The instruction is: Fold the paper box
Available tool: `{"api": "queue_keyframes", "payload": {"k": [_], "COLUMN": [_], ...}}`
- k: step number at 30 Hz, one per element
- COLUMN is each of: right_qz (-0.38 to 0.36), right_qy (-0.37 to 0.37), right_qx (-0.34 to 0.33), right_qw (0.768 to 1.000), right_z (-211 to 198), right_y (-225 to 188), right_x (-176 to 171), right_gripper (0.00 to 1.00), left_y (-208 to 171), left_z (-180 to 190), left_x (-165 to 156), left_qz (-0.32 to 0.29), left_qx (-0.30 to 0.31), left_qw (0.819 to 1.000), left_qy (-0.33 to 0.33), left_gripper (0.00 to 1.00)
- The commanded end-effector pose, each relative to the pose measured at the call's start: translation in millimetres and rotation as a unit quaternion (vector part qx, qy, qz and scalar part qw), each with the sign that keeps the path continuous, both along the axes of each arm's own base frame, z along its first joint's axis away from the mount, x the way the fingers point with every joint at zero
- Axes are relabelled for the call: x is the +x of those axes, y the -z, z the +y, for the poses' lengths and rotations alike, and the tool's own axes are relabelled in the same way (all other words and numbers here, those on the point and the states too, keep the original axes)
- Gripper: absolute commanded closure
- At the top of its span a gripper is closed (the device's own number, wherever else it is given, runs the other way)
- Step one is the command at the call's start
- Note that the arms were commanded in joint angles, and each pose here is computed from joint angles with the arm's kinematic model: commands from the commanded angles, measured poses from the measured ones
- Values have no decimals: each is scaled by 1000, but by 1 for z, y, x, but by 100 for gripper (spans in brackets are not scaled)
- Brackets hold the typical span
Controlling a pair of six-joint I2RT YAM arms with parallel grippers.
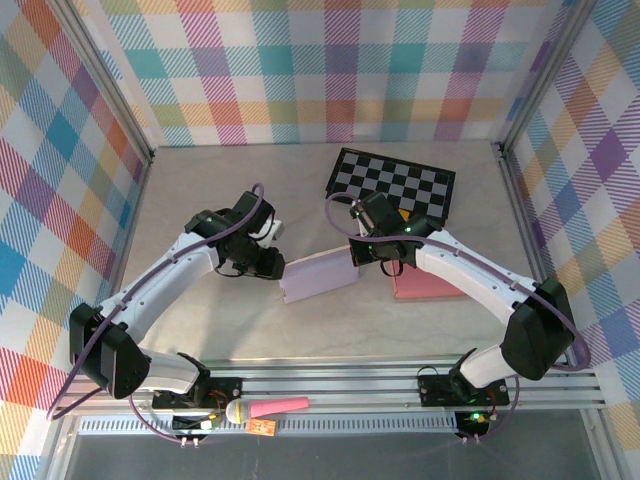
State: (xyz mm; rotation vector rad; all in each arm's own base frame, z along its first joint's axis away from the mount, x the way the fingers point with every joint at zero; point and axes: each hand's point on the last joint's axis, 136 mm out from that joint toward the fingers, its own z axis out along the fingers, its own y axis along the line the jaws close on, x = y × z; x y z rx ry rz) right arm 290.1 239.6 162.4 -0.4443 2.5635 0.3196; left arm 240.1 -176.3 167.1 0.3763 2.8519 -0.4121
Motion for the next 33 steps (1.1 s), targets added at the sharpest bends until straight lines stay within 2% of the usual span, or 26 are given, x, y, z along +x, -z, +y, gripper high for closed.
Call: {"api": "queue_keyframes", "payload": {"k": [1,14,27,33], "right_qz": [30,30,32,32], "right_qy": [-5,-3,5,6], "right_qx": [-15,-13,-9,-9], "right_qw": [999,999,999,999], "right_z": [-4,-4,-4,-2], "right_y": [11,11,12,13], "right_x": [-13,-13,-13,-13], "right_gripper": [100,100,100,100], "left_y": [-1,0,-9,-11], "left_z": [4,2,-12,-15], "left_x": [5,9,4,4], "left_qz": [-9,-5,40,64], "left_qx": [7,10,-48,-49], "left_qw": [1000,1000,995,992], "left_qy": [1,-2,-78,-95], "left_gripper": [77,93,96,96]}}
